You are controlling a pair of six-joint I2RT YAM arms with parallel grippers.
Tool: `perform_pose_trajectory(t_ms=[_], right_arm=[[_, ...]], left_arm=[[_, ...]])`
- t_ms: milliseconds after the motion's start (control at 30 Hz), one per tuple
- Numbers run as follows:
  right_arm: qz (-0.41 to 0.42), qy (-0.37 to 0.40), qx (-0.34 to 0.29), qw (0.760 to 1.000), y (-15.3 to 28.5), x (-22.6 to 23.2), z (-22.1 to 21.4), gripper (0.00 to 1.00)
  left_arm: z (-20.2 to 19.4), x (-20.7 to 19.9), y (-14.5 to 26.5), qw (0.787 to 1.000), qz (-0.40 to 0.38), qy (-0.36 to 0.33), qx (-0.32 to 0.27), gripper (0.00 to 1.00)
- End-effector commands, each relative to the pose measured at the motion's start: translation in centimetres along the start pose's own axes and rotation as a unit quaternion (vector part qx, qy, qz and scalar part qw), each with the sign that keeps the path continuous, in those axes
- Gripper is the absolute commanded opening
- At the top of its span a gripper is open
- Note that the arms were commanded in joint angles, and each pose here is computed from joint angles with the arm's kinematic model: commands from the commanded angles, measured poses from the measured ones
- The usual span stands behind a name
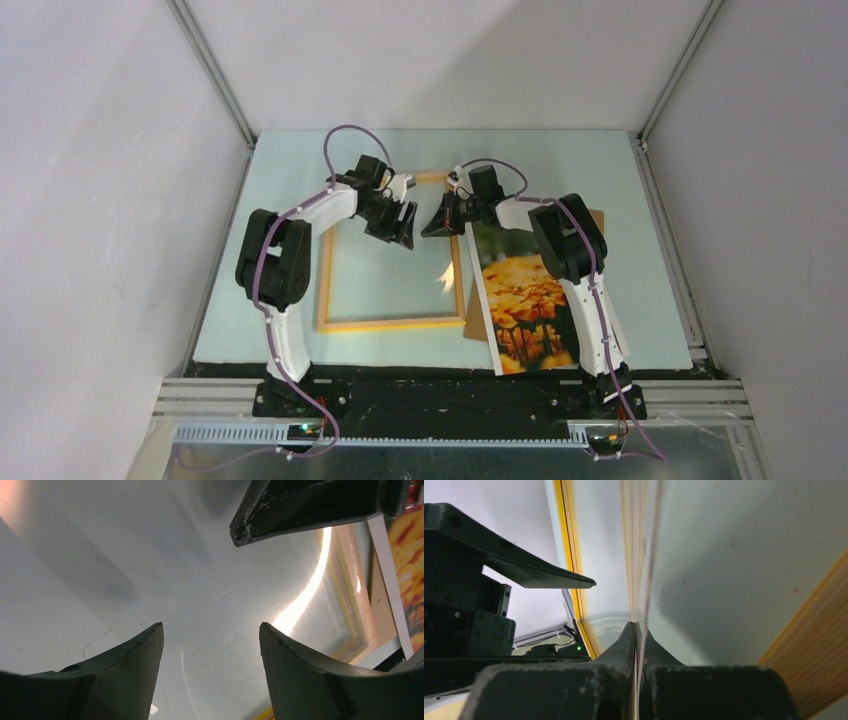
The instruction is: Put the photo into the frame
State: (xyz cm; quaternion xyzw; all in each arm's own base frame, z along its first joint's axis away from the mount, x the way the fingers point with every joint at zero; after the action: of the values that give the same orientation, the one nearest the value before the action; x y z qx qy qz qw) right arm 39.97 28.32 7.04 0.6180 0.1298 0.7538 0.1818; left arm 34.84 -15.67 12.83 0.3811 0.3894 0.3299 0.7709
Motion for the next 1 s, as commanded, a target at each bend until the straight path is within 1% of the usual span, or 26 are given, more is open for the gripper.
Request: perform_pose_trajectory(t_ms=[0, 267, 333, 567, 600, 967], right_arm=[[0.000, 0.036, -0.022, 0.999, 0.9, 2.3, 0.9, 0.00], [-0.002, 0.035, -0.020, 0.999, 0.8, 2.2, 0.8, 0.00], [-0.003, 0.035, -0.019, 0.999, 0.7, 2.2, 0.7, 0.02], [-0.008, 0.037, -0.019, 0.999, 0.8, 2.3, 0.8, 0.13], [-0.010, 0.037, -0.018, 0.999, 0.8, 2.3, 0.7, 0.16], [-0.020, 0.046, -0.025, 0.998, 1.5, 2.6, 1.3, 0.36]], left_arm=[[-0.2, 0.1, -1.0, 1.000, 0.002, 0.006, 0.003, 0.74], [-0.9, 0.5, -1.7, 1.000, 0.005, 0.009, 0.015, 0.74], [-1.1, 0.5, -1.9, 1.000, 0.006, 0.009, 0.017, 0.74], [-1.6, 0.8, -2.1, 1.000, 0.011, 0.009, 0.023, 0.73], [-1.6, 0.8, -2.1, 1.000, 0.012, 0.009, 0.023, 0.73], [-1.8, 1.0, -2.3, 0.999, 0.016, 0.011, 0.026, 0.73]])
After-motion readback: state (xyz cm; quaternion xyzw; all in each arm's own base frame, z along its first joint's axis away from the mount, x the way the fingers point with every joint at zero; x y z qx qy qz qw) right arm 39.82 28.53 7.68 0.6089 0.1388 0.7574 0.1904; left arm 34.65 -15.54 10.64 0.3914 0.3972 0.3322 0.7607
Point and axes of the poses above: each gripper's point midway between its finger pads, its own y axis back along the fingers, its own x axis along the line the jaws close on, z = x × y, the point moved 9 cm from there along y, back along the fingers, and after that the axes turned 1 degree about y, right-handed, at the moved point
